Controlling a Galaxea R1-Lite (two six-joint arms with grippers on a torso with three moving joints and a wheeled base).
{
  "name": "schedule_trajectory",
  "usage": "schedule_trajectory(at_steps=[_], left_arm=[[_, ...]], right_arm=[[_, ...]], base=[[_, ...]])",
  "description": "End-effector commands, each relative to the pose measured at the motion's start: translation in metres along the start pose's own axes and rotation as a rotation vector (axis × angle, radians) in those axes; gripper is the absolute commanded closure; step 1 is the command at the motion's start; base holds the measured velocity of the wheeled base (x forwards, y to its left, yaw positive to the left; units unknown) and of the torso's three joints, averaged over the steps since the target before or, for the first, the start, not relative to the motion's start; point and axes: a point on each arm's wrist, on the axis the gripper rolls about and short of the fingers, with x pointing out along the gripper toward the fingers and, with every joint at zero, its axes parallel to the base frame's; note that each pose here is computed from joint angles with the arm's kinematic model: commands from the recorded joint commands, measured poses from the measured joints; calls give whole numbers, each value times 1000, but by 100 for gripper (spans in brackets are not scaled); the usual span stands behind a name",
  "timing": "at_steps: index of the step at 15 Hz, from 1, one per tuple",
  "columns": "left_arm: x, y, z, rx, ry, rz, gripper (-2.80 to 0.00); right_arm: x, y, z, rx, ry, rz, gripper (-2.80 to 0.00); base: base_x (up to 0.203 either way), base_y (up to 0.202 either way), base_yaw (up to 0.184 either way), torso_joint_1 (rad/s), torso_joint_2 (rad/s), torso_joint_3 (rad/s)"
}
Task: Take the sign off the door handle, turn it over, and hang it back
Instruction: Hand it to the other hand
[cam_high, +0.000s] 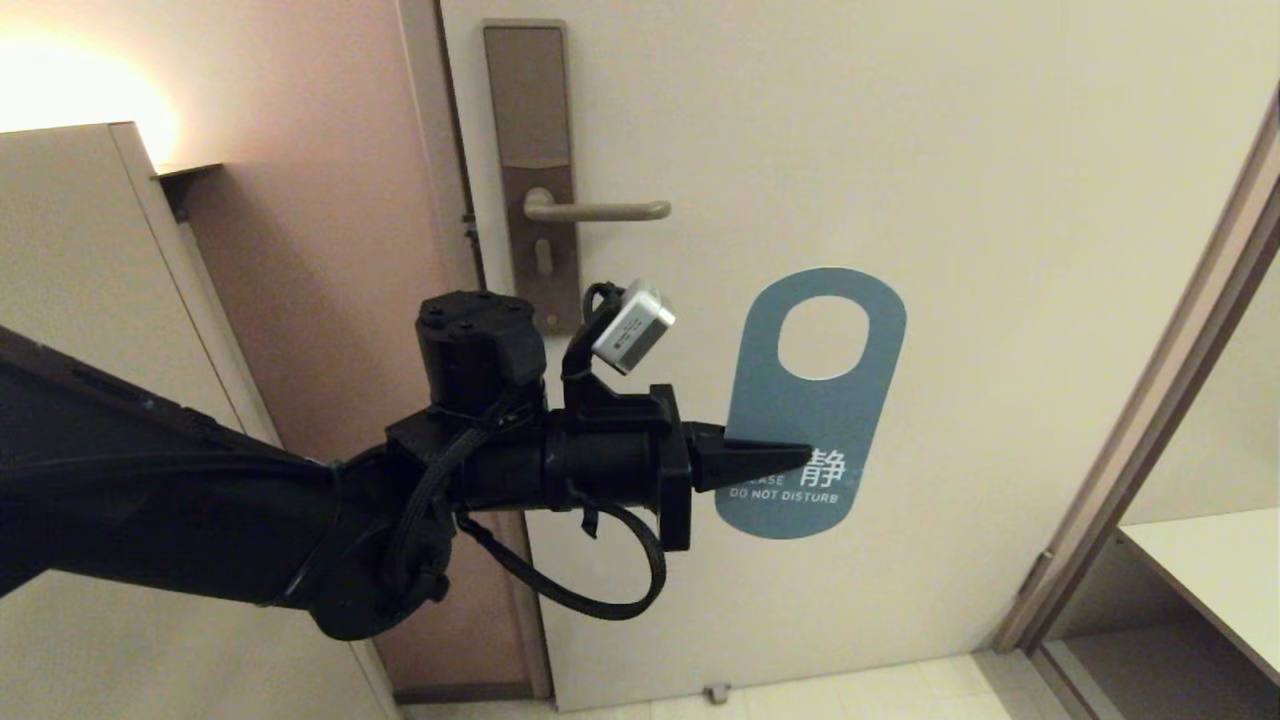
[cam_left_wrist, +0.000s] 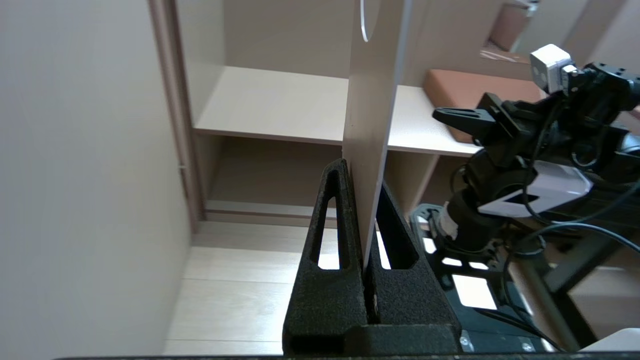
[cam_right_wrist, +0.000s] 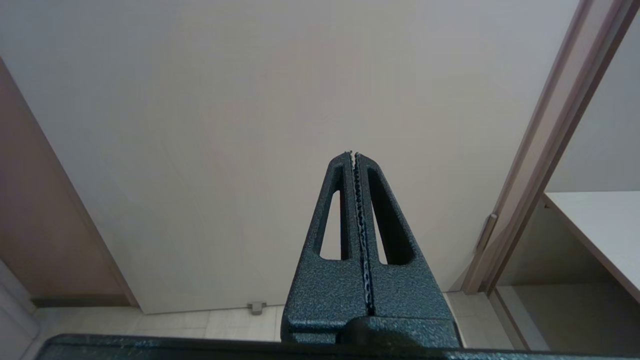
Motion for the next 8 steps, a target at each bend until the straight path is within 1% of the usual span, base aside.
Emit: schedule_trajectory(at_steps=[1,3,6,8], left_arm=[[5,7,-5,-21,7,-21,0],[10,16,-5,-40,8,-48,0],[19,28,0,-23,-12,-55,0],[23,32,3,-33,-24,-58,0]], right_arm=[[0,0,0,0,0,0,0],[0,0,0,-9,-1,3,0],[0,0,-2,-18,24,9,0],[-2,0,-1,-22,47,8,0]], base=[[0,0,0,0,0,0],[0,0,0,0,0,0],[0,0,0,0,0,0],[0,0,0,0,0,0]])
